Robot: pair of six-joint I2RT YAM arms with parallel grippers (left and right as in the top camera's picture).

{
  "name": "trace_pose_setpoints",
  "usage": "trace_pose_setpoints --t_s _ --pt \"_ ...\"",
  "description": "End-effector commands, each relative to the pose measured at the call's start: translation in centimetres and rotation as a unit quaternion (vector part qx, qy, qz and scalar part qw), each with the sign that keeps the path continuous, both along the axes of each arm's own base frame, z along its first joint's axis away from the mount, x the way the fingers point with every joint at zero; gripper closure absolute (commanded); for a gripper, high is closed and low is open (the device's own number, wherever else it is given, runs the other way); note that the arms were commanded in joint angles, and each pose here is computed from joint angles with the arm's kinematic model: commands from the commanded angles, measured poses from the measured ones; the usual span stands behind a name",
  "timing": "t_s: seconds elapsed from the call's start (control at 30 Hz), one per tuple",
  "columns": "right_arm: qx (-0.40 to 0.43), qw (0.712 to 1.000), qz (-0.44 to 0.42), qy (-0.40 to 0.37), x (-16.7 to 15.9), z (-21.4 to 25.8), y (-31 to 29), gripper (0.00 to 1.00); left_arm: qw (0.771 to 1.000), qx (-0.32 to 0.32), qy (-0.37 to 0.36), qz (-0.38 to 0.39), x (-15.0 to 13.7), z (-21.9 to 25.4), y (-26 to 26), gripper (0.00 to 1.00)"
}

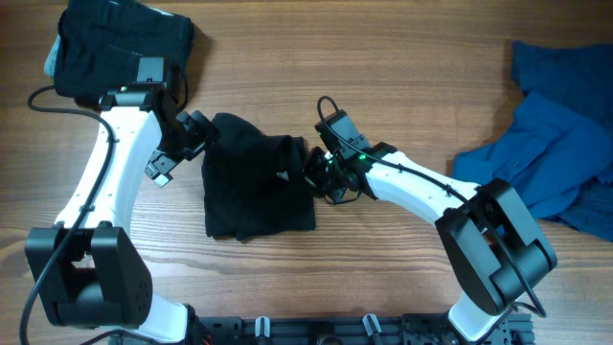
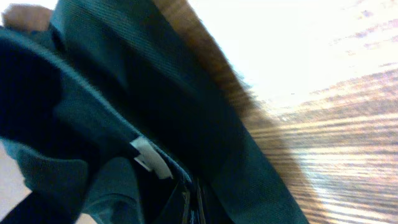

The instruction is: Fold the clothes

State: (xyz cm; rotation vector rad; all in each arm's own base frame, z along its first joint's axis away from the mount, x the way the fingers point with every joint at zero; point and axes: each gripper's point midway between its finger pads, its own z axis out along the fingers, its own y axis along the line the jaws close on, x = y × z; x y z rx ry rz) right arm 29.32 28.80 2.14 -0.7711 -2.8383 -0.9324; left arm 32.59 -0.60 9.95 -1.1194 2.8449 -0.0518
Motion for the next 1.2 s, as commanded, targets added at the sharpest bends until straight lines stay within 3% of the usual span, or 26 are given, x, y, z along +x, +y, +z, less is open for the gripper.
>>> trace_pose_setpoints --t_s 0.0,0.63,0.67,0.73,0.83,1.17 --pt "0.004 1.0 0.017 -0.003 -0.3 0.5 0.2 0.96 1.0 -0.003 0.005 -0.011 -0.2 -0.4 -0.3 0.0" --pt "-0.057 0.996 0.008 -0.064 -0.7 5.2 -3.2 0.95 1.0 -0.002 0.005 -0.023 -0.1 -0.4 -0.2 0.0" --pt "-0.059 0.996 0.014 -0.067 -0.7 5.1 -3.3 0.86 1.0 -0.002 0.005 -0.023 -0.1 -0.4 -0.2 0.0" --pt "-0.059 0.996 0.014 -0.067 -0.6 4.9 -3.2 0.46 1.0 -0.002 0.005 -0.023 -0.1 -0.4 -0.2 0.0" --pt "-0.056 0.996 0.014 -0.069 -0.1 4.4 -2.9 0.27 1.0 -0.002 0.003 -0.023 0.0 -0.4 -0.3 0.0" --pt "0.005 0.999 0.034 -0.03 -0.1 1.8 0.1 0.32 1.0 -0.002 0.002 -0.023 0.0 -0.4 -0.3 0.0"
